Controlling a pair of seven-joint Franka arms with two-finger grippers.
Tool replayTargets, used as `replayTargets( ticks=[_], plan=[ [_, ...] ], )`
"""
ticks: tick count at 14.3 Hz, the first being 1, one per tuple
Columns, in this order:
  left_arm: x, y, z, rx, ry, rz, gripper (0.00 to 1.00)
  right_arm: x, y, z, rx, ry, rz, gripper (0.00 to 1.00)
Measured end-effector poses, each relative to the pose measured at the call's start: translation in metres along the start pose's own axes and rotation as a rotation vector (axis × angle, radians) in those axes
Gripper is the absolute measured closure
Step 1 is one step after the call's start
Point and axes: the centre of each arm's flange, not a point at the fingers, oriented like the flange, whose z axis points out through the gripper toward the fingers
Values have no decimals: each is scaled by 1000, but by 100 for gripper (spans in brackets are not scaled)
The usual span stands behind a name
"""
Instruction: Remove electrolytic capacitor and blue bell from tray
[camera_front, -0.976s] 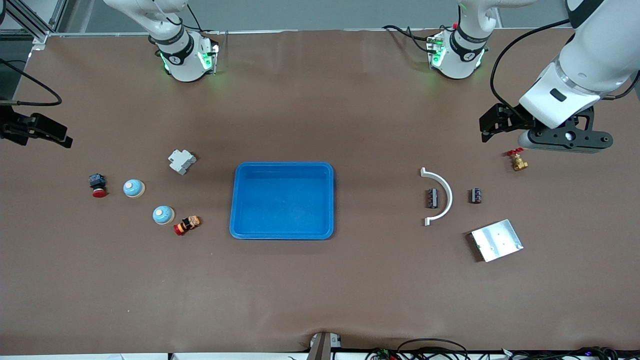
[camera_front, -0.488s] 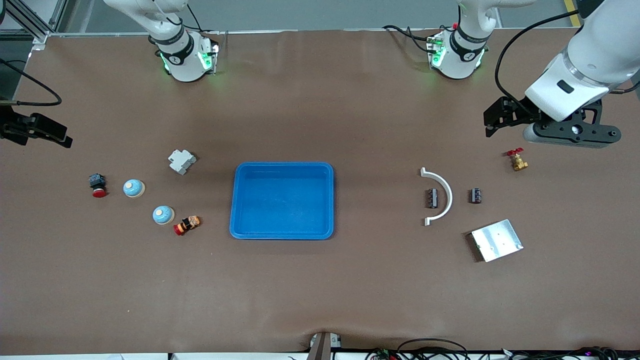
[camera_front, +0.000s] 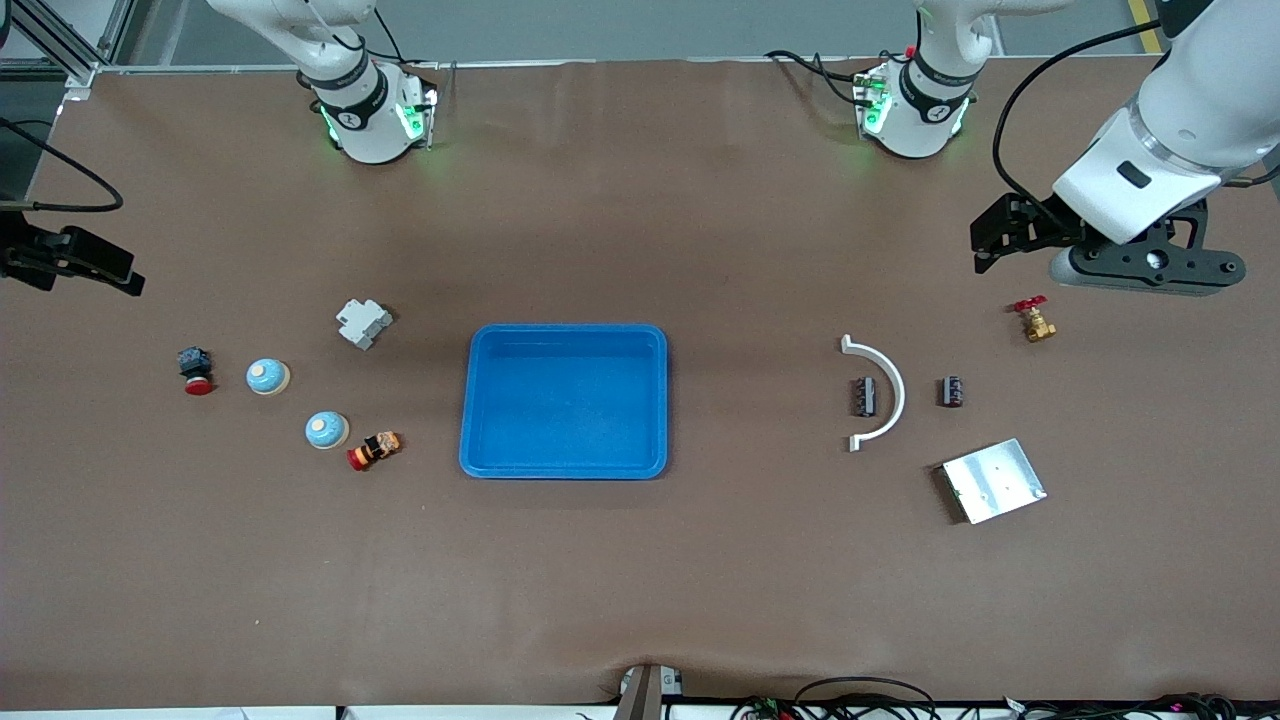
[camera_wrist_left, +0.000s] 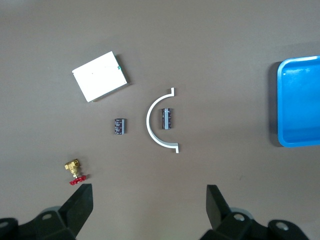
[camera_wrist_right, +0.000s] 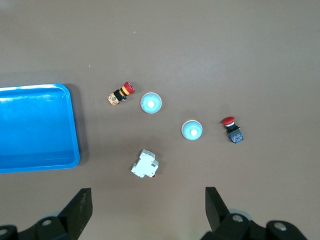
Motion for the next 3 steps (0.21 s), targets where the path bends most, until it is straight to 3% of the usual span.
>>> replayTargets(
  ticks=[3],
  plan=[
    [0, -2, 0, 17, -3, 0, 0, 0, 0, 0, 0, 0, 0, 0]
  ],
)
